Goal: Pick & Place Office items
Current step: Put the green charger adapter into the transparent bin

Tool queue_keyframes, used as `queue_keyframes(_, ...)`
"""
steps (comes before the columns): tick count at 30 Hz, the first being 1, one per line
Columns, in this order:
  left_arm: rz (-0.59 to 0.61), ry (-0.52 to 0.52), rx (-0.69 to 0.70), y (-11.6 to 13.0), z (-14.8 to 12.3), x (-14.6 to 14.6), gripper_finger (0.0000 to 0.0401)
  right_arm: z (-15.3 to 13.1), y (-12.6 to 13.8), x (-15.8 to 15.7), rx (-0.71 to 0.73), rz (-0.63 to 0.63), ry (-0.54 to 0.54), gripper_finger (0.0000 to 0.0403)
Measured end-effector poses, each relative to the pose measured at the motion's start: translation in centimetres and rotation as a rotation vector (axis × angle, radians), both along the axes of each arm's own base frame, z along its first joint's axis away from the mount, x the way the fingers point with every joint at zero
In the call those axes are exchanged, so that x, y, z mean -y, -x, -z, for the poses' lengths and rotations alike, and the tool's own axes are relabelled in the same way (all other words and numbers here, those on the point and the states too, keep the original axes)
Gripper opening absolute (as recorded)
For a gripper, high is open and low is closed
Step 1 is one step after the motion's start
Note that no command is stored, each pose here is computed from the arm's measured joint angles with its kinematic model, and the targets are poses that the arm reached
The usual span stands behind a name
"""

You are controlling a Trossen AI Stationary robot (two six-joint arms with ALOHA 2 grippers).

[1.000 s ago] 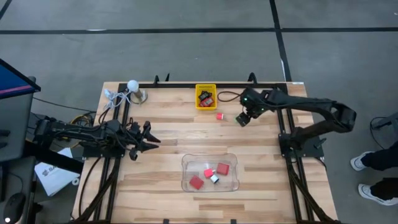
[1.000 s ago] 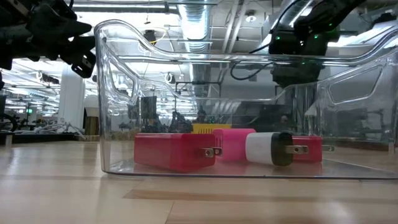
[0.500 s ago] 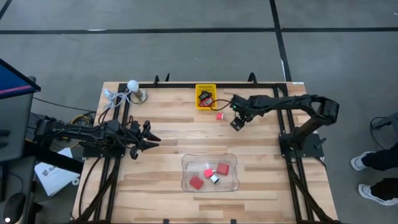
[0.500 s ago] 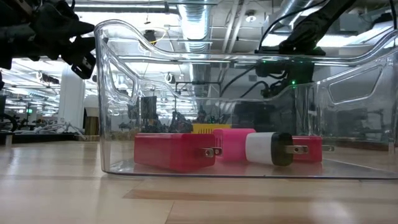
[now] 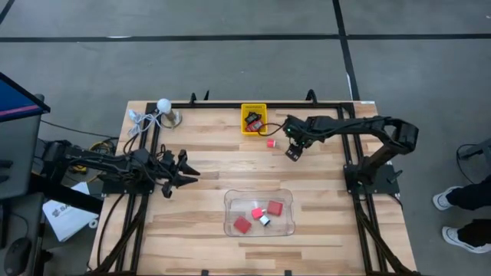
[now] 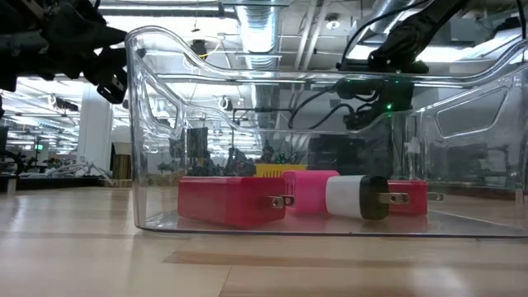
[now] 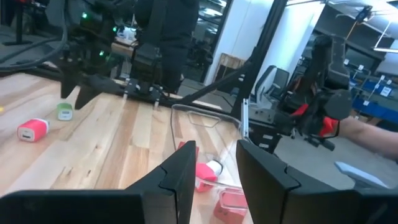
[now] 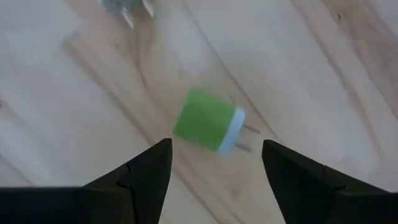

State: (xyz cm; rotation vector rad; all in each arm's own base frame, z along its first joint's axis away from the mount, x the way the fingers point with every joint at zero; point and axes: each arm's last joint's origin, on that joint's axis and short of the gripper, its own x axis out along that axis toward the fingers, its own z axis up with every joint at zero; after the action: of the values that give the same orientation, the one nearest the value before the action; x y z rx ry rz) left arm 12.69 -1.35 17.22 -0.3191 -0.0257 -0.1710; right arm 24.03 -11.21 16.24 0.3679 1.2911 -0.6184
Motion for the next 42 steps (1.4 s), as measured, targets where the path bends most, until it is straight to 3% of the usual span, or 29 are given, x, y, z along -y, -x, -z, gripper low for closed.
queue_keyframes(4,0.000,-0.001,-0.015,-0.1,0.2,0.0,0.0114,-0.6,0.1,-0.3,-0.083,-0.099,0.002,0.0243)
queue_keyframes(10,0.000,0.001,0.015,-0.2,-0.1,0.0,0.0114,-1.6,-0.2,-0.2,-0.164,-0.362,0.053,0.0243)
queue_keyframes(21,0.000,0.001,0.016,-0.2,-0.1,0.0,0.0114,-1.7,-1.0,0.0,-0.164,-0.748,0.106,0.0243)
queue_keyframes(27,0.006,0.002,0.010,-0.2,-0.1,0.1,0.0114,-1.0,-2.2,0.4,-0.092,-0.735,0.124,0.0242)
queue_keyframes(34,0.011,0.001,0.013,-0.1,-0.1,0.2,0.0114,2.3,-1.8,0.8,-0.223,-0.735,-0.031,0.0242)
queue_keyframes(42,0.012,0.005,0.012,-0.1,-0.1,0.2,0.0114,3.3,-1.7,1.6,-0.219,-0.727,-0.089,0.0242)
